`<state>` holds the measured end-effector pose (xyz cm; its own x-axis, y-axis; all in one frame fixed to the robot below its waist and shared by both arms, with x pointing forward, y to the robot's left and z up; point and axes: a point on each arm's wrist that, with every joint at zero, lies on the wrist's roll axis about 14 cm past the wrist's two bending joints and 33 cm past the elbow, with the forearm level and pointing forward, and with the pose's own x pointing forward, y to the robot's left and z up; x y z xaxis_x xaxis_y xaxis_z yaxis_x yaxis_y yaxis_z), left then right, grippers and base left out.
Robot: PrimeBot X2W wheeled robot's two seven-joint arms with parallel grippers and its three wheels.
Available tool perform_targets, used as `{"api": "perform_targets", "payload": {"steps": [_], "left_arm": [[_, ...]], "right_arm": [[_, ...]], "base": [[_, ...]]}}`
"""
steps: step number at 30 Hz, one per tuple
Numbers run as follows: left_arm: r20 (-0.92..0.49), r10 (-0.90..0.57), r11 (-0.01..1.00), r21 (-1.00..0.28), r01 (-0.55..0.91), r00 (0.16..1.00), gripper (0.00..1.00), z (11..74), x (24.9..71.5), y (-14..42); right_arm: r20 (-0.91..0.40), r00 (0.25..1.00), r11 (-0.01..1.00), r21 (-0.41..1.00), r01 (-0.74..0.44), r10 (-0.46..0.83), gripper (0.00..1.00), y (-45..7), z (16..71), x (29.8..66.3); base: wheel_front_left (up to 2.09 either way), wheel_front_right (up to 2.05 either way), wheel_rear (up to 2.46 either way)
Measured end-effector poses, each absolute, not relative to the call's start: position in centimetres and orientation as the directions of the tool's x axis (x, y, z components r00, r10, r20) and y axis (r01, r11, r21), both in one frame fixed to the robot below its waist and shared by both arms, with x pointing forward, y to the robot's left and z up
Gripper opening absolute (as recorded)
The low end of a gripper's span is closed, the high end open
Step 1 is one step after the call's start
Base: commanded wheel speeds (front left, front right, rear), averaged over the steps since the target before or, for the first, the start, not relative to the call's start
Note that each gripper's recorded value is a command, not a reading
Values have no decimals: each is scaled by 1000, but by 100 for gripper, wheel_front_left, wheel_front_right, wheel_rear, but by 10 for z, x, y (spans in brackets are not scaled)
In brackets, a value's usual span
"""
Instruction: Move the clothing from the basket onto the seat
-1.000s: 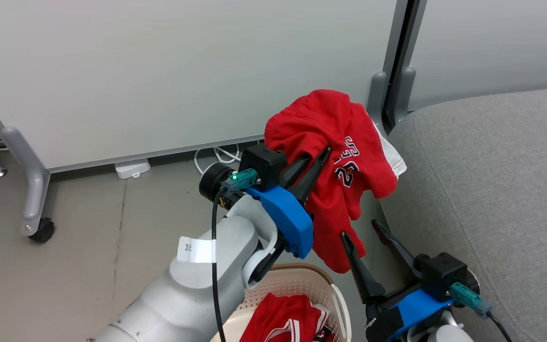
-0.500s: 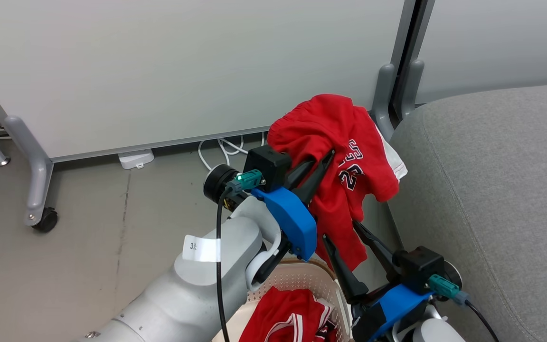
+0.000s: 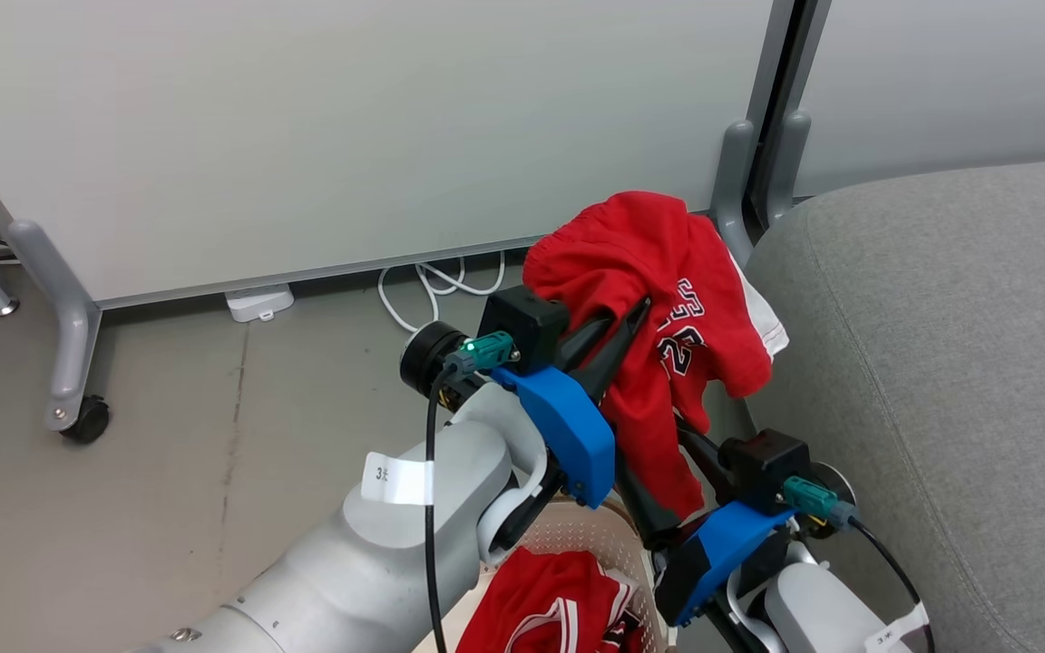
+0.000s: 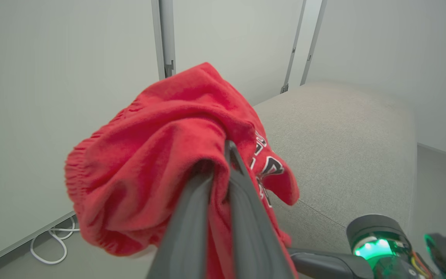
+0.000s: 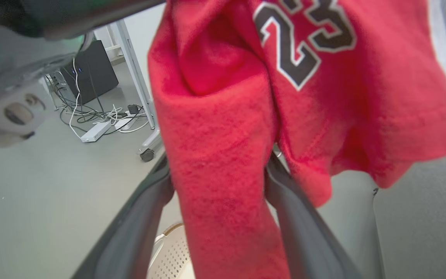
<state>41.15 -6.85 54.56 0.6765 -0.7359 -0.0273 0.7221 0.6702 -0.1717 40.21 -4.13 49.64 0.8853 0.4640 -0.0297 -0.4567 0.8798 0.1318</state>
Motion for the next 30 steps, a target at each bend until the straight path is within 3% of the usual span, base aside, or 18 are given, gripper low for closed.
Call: {"api": "perform_targets", "payload": {"steps": [6, 7, 8, 9, 30], "left_arm": [[-35, -745, 661, -173, 730, 667, 0, 544, 407, -71], [-36, -746, 660, -171, 732, 665, 0, 544, 406, -72], [-37, -748, 659, -171, 733, 663, 0, 544, 406, -72], [-36, -748, 658, -172, 733, 663, 0, 544, 405, -73], [-49, -745, 663, -165, 730, 665, 0, 543, 404, -73]], "right_arm": [[-49, 884, 881, 133, -455, 464, 100, -42, 493, 408], [-50, 883, 879, 135, -457, 466, 85, -41, 493, 408], [-51, 883, 879, 139, -456, 467, 35, -41, 493, 409], [-51, 883, 878, 142, -457, 467, 0, -40, 493, 409], [-51, 878, 874, 143, -465, 476, 0, -38, 491, 408]], "base": [[0, 0, 0], [0, 0, 0], [0, 0, 0], [0, 0, 0], [0, 0, 0]]}}
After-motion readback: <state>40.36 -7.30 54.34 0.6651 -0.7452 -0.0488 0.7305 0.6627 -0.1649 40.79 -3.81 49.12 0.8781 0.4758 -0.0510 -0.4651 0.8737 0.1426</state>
